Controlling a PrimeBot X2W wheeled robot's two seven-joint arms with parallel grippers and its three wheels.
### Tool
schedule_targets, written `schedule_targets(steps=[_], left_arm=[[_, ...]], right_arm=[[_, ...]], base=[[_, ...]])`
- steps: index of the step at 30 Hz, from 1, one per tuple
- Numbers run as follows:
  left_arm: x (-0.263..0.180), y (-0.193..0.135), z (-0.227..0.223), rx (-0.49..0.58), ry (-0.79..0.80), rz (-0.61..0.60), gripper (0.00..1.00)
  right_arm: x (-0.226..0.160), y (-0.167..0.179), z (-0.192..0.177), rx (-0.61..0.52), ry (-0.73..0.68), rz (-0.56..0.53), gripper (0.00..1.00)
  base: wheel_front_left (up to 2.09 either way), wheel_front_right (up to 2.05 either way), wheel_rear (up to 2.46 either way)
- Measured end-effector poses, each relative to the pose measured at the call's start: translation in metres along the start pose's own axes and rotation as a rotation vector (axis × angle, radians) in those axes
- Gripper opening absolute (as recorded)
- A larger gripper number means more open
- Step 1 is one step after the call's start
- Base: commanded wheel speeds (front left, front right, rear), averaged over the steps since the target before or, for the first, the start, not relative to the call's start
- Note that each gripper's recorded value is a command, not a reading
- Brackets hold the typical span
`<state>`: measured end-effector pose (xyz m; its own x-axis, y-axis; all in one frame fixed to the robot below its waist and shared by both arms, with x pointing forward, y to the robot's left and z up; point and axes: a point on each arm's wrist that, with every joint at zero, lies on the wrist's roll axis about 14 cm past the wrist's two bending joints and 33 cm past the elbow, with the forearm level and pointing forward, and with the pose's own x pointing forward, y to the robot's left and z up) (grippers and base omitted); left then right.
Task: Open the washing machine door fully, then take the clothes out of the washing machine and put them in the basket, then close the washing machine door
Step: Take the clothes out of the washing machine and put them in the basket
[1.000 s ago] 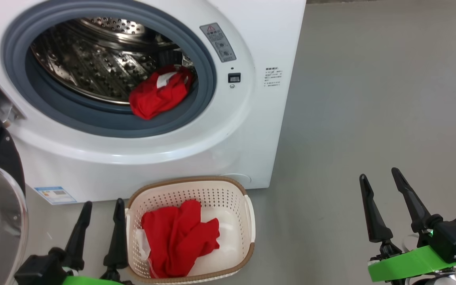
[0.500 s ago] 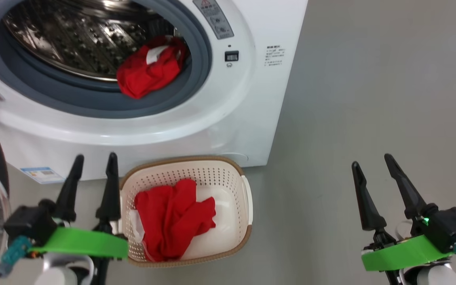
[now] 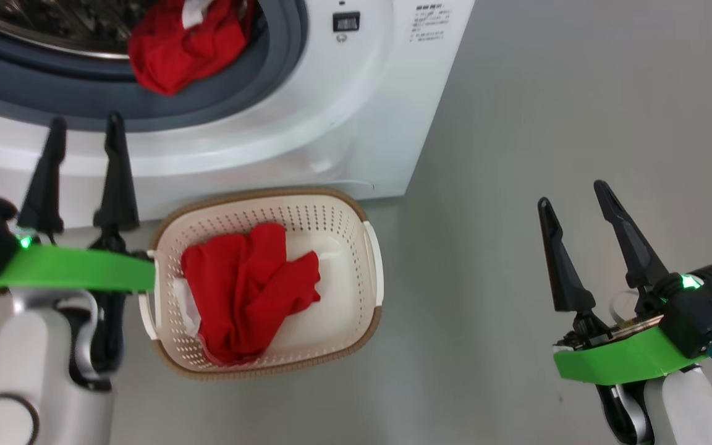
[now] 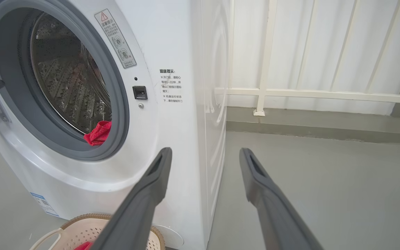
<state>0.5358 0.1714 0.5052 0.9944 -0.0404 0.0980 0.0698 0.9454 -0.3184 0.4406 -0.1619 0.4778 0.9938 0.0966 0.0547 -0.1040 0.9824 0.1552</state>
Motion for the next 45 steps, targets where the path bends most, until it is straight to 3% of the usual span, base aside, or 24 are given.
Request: schedule_targets(steps=[10,23,28,33,45], left_arm=[[0.054,0.005,-0.022,-0.001,0.025,-0.001,1.00],[0.113,0.016,-0.057,-0.081,0.128,0.010,1.00],[0.130,0.016,-0.074,-0.108,0.222,0.012,1.00],[0.139,0.007,-0.097,-0.121,0.377,-0.016,1.00],[0.125,-0.001,-0.148,-0.103,0.710,-0.019,1.00]], right_arm=[[0.017,-0.001,-0.028,-0.002,0.052,0.013,1.00],[0.021,-0.017,-0.061,-0.004,0.129,-0.023,1.00],[0.021,-0.025,-0.068,-0.012,0.147,-0.042,1.00],[0.010,-0.054,-0.077,-0.047,0.189,-0.125,1.00],[-0.005,-0.072,-0.079,-0.062,0.223,-0.182,1.00]], base=[[0.00,0.00,0.00],[0.00,0.00,0.00],[0.00,0.00,0.00],[0.00,0.00,0.00],[0.00,0.00,0.00]])
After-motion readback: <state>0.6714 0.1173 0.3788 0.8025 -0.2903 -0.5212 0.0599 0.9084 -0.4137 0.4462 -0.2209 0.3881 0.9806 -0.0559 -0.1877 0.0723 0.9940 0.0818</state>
